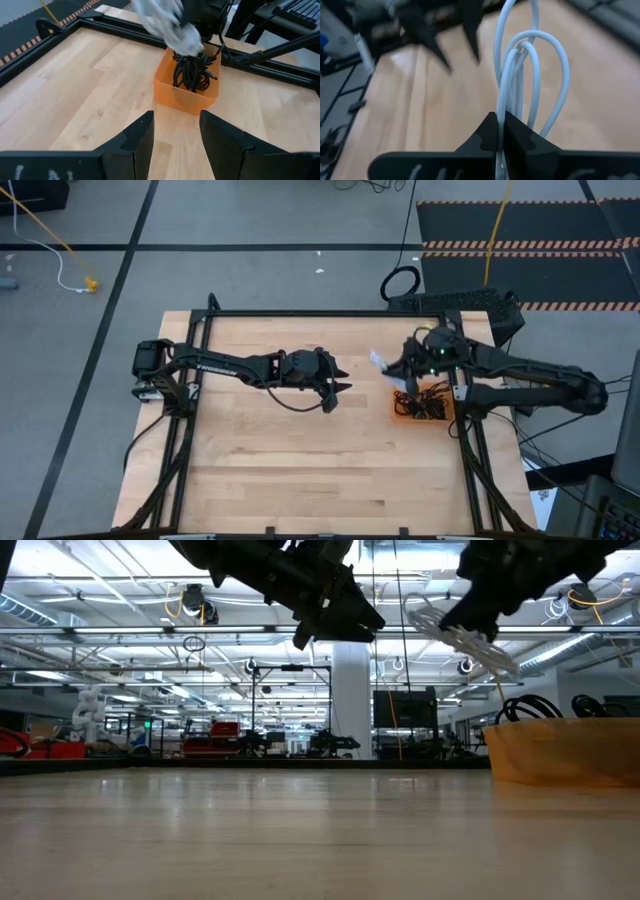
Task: Pick and place USB-C Cables
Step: Put the white charger cable into the orange bin
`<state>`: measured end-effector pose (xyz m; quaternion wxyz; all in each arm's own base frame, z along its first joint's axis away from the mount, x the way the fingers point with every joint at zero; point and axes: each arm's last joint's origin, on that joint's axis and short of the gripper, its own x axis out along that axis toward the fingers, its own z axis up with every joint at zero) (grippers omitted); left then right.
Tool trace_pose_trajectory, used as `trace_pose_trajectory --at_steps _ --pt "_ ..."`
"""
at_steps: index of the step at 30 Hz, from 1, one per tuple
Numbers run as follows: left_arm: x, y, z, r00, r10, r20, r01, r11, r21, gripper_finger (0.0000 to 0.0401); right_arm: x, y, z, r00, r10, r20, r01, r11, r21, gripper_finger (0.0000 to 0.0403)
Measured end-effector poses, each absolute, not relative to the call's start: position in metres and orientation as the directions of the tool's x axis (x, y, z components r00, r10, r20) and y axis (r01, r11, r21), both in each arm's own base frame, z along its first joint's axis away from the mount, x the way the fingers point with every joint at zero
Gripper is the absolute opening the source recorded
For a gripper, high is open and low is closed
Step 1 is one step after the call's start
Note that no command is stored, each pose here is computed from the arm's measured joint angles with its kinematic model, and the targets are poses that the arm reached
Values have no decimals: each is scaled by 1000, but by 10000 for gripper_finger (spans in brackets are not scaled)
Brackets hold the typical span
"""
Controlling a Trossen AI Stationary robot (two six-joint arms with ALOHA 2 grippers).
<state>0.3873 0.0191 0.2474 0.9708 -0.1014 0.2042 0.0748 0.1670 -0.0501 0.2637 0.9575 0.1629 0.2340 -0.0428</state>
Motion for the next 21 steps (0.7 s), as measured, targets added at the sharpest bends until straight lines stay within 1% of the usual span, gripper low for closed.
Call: trace_pose_trajectory --at_steps 4,11,15,21 --pt "387 19 247 904 104 -414 -189 967 -169 161 159 -39 248 844 48 -534 169 921 350 0" --pt "387 19 247 905 104 -414 -190 966 -174 161 146 -27 242 778 107 -619 216 880 423 0" --pt "387 19 247 904 104 -414 -191 966 -176 161 135 -21 236 703 142 -697 276 849 451 0" --pt "387 19 247 904 104 -414 -192 965 -177 161 120 -16 227 581 176 -794 354 824 442 0"
